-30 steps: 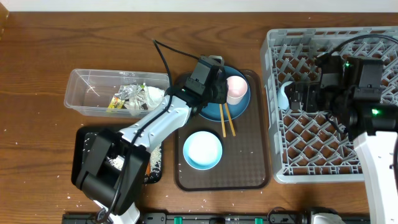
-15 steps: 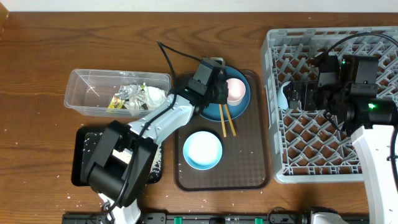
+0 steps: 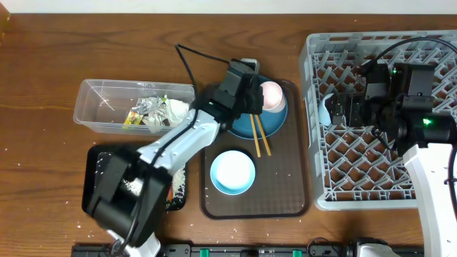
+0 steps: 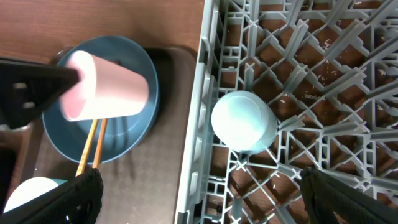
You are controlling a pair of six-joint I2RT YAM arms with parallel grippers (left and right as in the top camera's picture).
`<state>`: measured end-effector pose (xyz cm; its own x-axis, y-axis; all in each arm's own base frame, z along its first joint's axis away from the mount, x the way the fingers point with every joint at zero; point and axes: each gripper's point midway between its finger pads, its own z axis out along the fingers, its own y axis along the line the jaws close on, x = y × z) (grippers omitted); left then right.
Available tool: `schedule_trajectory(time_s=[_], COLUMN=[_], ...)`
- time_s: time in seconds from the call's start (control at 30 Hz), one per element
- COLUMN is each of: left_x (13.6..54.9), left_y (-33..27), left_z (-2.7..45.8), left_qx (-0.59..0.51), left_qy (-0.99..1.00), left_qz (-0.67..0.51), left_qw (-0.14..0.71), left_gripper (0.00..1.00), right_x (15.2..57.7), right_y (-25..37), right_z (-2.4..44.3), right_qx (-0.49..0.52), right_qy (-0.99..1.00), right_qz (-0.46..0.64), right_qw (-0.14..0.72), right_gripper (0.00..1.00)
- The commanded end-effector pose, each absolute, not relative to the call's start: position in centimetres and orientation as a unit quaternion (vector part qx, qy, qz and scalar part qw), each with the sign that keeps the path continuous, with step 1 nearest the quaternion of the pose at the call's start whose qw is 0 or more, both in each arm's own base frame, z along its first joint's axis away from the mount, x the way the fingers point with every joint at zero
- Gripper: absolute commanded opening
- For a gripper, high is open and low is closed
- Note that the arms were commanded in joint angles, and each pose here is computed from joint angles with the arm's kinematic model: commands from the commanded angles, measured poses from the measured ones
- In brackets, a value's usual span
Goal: Sort waste into correct bins and load items into the dishwasher rack
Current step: 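Grasp the pink cup with the left gripper and lift it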
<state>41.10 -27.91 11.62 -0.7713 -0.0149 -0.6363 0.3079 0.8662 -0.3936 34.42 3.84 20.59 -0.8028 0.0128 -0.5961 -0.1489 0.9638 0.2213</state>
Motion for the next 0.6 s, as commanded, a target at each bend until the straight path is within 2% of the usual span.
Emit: schedule_trajectory(time_s=[0.0, 0.2, 0.37, 0.57], left_x=[40.3, 38.5, 37.3, 35.4], left_y=[-27.9, -25.2, -20.5, -19.0], left_z=[16.3, 22.1, 25.4, 27.4], left_qx=[0.095, 0.104, 0.105, 0.135], left_qy=[0.886, 0.826, 0.763, 0.719], left_qz=[-0.302, -0.49, -0.608, -0.663], left_qw=[0.339, 0.261, 0.195, 0.16], left_gripper=[0.06, 0.06, 0.06, 0.06], right_x=[34.5, 34.3, 32.5, 29.9], right_y=[4.2, 5.4, 10.9, 14.5], right_z=[20.9, 21.2, 23.9, 27.4], right_qx=[-0.044, -0.059, -0.207, -0.314], right_qy=[0.939, 0.933, 0.868, 0.771], right_qz=[0.131, 0.165, 0.3, 0.412], right_qw=[0.314, 0.314, 0.338, 0.369], right_gripper=[0.99, 0.99, 0.99, 0.99])
